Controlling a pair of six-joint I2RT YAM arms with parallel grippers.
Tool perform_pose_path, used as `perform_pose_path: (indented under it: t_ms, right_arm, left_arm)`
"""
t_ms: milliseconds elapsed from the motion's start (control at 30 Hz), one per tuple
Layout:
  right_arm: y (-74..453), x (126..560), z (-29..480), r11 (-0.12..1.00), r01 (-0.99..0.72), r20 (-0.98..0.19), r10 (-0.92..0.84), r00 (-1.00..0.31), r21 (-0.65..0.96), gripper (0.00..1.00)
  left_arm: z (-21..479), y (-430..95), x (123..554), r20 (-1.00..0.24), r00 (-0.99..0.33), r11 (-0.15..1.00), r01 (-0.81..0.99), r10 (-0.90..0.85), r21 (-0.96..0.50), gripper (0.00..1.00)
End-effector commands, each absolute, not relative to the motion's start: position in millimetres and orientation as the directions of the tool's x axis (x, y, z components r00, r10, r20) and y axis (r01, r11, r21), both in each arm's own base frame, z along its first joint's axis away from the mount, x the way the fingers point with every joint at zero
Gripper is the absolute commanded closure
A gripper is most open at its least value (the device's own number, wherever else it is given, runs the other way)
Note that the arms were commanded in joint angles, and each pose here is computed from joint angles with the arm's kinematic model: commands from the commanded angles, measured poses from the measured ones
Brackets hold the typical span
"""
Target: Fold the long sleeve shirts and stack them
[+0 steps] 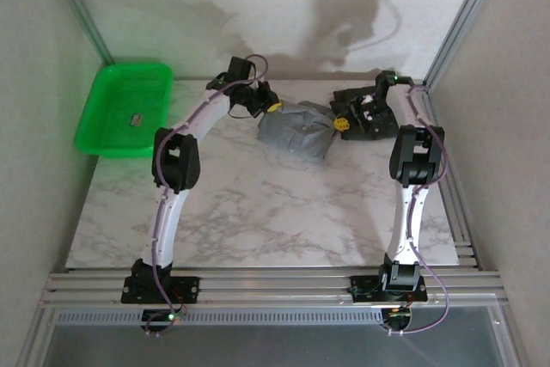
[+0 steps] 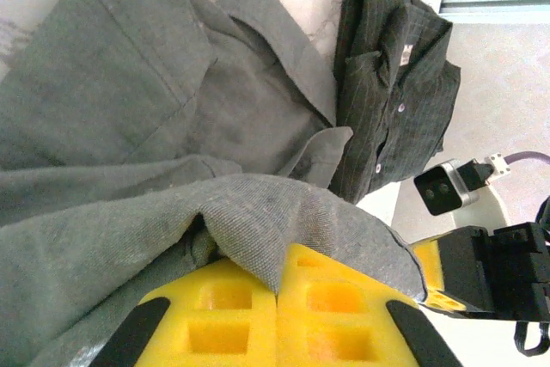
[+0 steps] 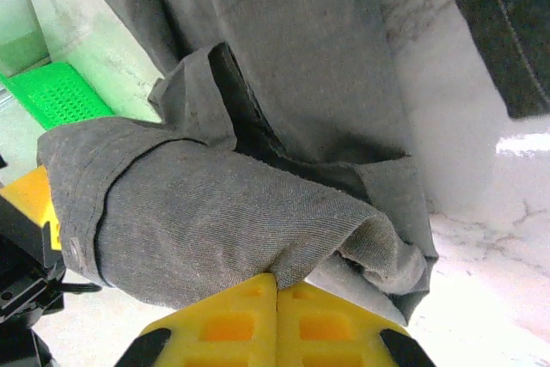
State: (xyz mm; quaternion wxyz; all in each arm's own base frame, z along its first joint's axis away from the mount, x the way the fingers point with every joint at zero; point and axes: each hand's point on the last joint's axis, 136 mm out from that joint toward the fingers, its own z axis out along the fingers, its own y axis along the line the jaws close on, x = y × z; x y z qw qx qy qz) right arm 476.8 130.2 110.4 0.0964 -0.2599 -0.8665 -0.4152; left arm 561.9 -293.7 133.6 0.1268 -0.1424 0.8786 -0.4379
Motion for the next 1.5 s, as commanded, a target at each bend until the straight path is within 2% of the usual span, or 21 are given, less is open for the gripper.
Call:
perform_pose_path:
  t_ms: [0, 167, 200, 267, 367, 400, 467, 533, 600, 700, 733, 767, 800, 900, 1000, 1100, 1133, 1233, 1367, 1467]
  right_arm:
    - [123, 486, 104, 0.528, 0.538, 0.380, 0.383, -0.842, 0.658, 0.98]
    - [120, 500, 91, 0.510, 0.556, 0.390, 0.402, -0.829, 0.657, 0.94]
    - [120, 504, 89, 0.505, 0.556, 0.388, 0.404, -0.828, 0.660, 0.89]
    - [119, 513, 87, 0.494, 0.549, 0.374, 0.412, -0.831, 0.675, 0.80]
    - [117, 538, 100, 0.475, 0.509, 0.306, 0.442, -0.843, 0.718, 0.61]
    - [115, 548, 113, 0.466, 0.486, 0.270, 0.457, -0.848, 0.739, 0.58]
    - [111, 566, 142, 0.458, 0.416, 0.180, 0.475, -0.862, 0.785, 0.50]
    - [103, 578, 173, 0.473, 0.349, 0.082, 0.497, -0.864, 0.809, 0.40]
    - [94, 583, 201, 0.477, 0.294, 0.005, 0.518, -0.856, 0.828, 0.34]
    - [89, 574, 221, 0.504, 0.265, -0.043, 0.518, -0.854, 0.822, 0.31]
    - [91, 567, 225, 0.510, 0.259, -0.045, 0.509, -0.860, 0.820, 0.32]
    - [96, 558, 226, 0.518, 0.257, -0.037, 0.490, -0.871, 0.816, 0.37]
    - [103, 547, 224, 0.529, 0.256, -0.025, 0.467, -0.884, 0.809, 0.44]
    - [125, 514, 209, 0.573, 0.279, 0.020, 0.415, -0.910, 0.770, 0.70]
    - [152, 494, 188, 0.594, 0.267, 0.032, 0.375, -0.927, 0.759, 0.81]
    - [167, 488, 153, 0.574, 0.322, 0.099, 0.385, -0.918, 0.753, 0.88]
    - [170, 488, 143, 0.577, 0.329, 0.105, 0.387, -0.916, 0.747, 0.89]
    - [176, 494, 116, 0.575, 0.349, 0.123, 0.394, -0.911, 0.740, 0.90]
    - [181, 510, 85, 0.557, 0.374, 0.154, 0.401, -0.903, 0.742, 0.90]
    - [181, 511, 55, 0.584, 0.413, 0.193, 0.402, -0.895, 0.699, 0.90]
  left_arm:
    - [146, -286, 581, -0.127, -0.914, 0.546, -0.115, -0.386, -0.830, 1.00]
    - [133, -280, 589, -0.122, -0.910, 0.541, -0.125, -0.397, -0.831, 1.00]
    - [133, -279, 592, -0.127, -0.906, 0.537, -0.123, -0.404, -0.835, 0.94]
    - [135, -273, 601, -0.129, -0.892, 0.517, -0.129, -0.433, -0.846, 0.70]
    - [170, -258, 624, -0.175, -0.848, 0.475, -0.100, -0.500, -0.875, 0.52]
    - [184, -248, 633, -0.181, -0.827, 0.459, -0.101, -0.532, -0.883, 0.44]
    - [216, -227, 647, -0.216, -0.777, 0.441, -0.087, -0.591, -0.893, 0.15]
    - [239, -208, 652, -0.252, -0.736, 0.446, -0.076, -0.629, -0.892, 0.11]
    - [256, -194, 647, -0.306, -0.705, 0.493, -0.071, -0.640, -0.867, 0.10]
    - [265, -192, 633, -0.363, -0.704, 0.559, -0.058, -0.611, -0.827, 0.09]
    - [267, -197, 627, -0.374, -0.712, 0.570, -0.044, -0.594, -0.820, 0.09]
    - [268, -205, 621, -0.395, -0.722, 0.589, -0.021, -0.567, -0.808, 0.12]
    - [268, -215, 616, -0.416, -0.734, 0.607, 0.006, -0.537, -0.794, 0.19]
    - [253, -250, 601, -0.444, -0.777, 0.646, 0.064, -0.446, -0.760, 0.57]
    - [230, -289, 592, -0.399, -0.831, 0.615, 0.089, -0.387, -0.784, 0.81]
    - [206, -320, 585, -0.370, -0.862, 0.598, 0.102, -0.346, -0.795, 0.97]
    - [198, -326, 584, -0.359, -0.871, 0.591, 0.102, -0.337, -0.800, 1.00]
    - [166, -336, 588, -0.323, -0.886, 0.587, 0.074, -0.332, -0.806, 1.00]
    - [118, -322, 604, -0.303, -0.878, 0.631, 0.002, -0.370, -0.776, 1.00]
    - [82, -308, 614, -0.306, -0.868, 0.668, -0.039, -0.391, -0.743, 1.00]
